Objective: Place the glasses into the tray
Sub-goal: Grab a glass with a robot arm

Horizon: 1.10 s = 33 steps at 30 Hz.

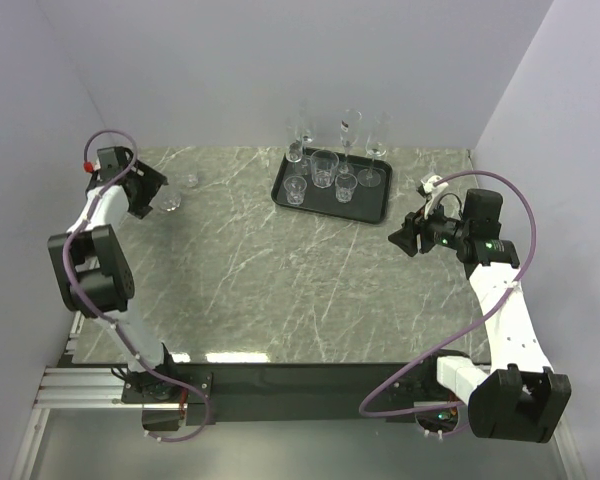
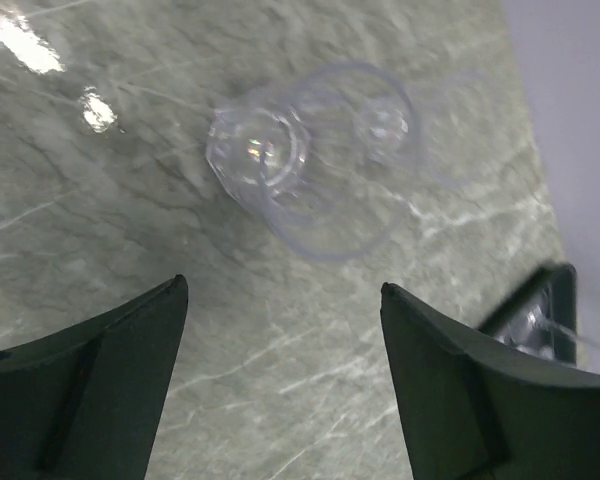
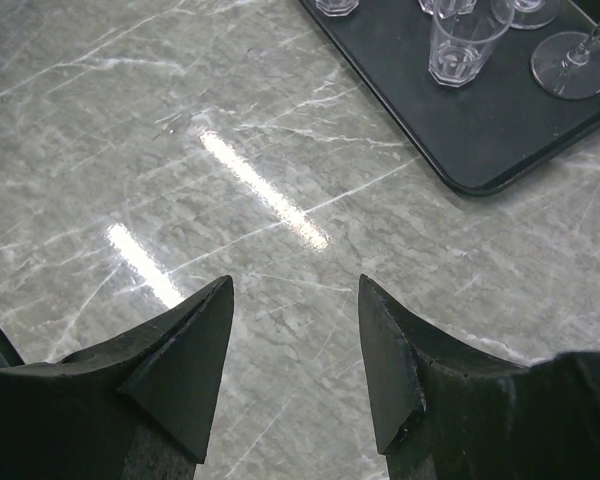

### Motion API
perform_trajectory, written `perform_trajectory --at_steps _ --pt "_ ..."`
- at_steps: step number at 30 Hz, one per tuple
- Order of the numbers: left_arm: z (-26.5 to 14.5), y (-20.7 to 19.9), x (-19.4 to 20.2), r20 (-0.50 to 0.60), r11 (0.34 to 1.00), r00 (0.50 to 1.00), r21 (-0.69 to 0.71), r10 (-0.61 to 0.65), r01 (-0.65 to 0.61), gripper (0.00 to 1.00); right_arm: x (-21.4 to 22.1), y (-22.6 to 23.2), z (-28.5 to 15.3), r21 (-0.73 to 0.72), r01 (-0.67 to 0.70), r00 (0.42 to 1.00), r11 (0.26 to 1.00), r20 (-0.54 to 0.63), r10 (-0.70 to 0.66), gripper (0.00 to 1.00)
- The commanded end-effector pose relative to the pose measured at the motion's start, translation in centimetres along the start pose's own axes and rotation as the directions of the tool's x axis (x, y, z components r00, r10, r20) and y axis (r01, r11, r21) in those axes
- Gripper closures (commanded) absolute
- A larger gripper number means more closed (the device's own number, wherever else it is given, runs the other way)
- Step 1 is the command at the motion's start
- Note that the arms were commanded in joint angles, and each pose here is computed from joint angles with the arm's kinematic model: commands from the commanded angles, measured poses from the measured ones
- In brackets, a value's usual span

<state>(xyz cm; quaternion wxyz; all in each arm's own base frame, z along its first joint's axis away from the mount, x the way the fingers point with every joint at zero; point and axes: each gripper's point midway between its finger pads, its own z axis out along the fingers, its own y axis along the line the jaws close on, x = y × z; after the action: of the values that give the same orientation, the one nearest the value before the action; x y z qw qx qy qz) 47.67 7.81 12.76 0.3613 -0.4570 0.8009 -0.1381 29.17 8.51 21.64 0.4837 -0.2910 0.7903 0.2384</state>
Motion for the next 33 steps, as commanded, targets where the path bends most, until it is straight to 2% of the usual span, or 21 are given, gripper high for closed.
perform_trajectory --at_steps 1,3,9,11,14,16,17,25,31,33 --pt "0.3 0.0 -1.7 0.013 0.995 0.999 -0.090 -0.050 0.051 0.17 -0.6 0.3 -0.3 -0.010 0.024 1.000 1.000 0.019 -0.023 0.40" --pt "1.3 0.9 -2.2 0.017 0.985 0.999 -0.165 -0.051 0.054 0.18 -0.6 0.3 -0.3 -0.010 0.025 1.000 1.000 0.018 -0.025 0.40" --pt "2.9 1.3 -2.7 0.025 0.977 0.998 -0.203 -0.053 0.057 0.24 -0.4 0.2 -0.2 -0.011 0.019 1.000 1.000 0.014 -0.019 0.40" --pt "3.4 1.7 -2.4 0.011 0.974 0.998 -0.220 -0.057 0.058 0.33 -0.3 0.1 -0.2 -0.010 0.016 1.000 1.000 0.010 -0.016 0.40" --pt "3.8 2.0 -2.1 -0.003 0.971 0.998 -0.230 -0.061 0.059 0.39 -0.3 0.1 -0.2 -0.008 0.014 1.000 1.000 0.009 -0.014 0.40" --pt "3.9 2.2 -1.9 -0.004 0.970 0.998 -0.234 -0.062 0.060 0.51 -0.3 0.0 -0.2 -0.006 0.015 1.000 1.000 0.009 -0.015 0.40" --pt "3.8 2.1 -2.1 0.003 0.971 0.998 -0.232 -0.058 0.057 0.52 -0.3 0.0 -0.1 -0.008 0.014 1.000 1.000 0.009 -0.014 0.40" --pt "2.6 2.0 -2.9 0.049 0.973 0.998 -0.223 -0.042 0.052 0.85 -0.2 0.0 -0.2 -0.007 0.015 1.000 1.000 0.007 -0.015 0.40" --pt "0.7 1.5 -2.9 0.069 0.985 0.998 -0.170 -0.008 0.020 1.00 -0.2 -0.1 -0.3 -0.003 0.014 1.000 1.000 0.010 -0.014 0.40" --pt "0.1 1.7 -1.8 0.048 0.990 0.999 -0.143 0.002 0.005 1.00 -0.3 0.0 -0.4 -0.004 0.018 1.000 1.000 0.013 -0.018 0.40"
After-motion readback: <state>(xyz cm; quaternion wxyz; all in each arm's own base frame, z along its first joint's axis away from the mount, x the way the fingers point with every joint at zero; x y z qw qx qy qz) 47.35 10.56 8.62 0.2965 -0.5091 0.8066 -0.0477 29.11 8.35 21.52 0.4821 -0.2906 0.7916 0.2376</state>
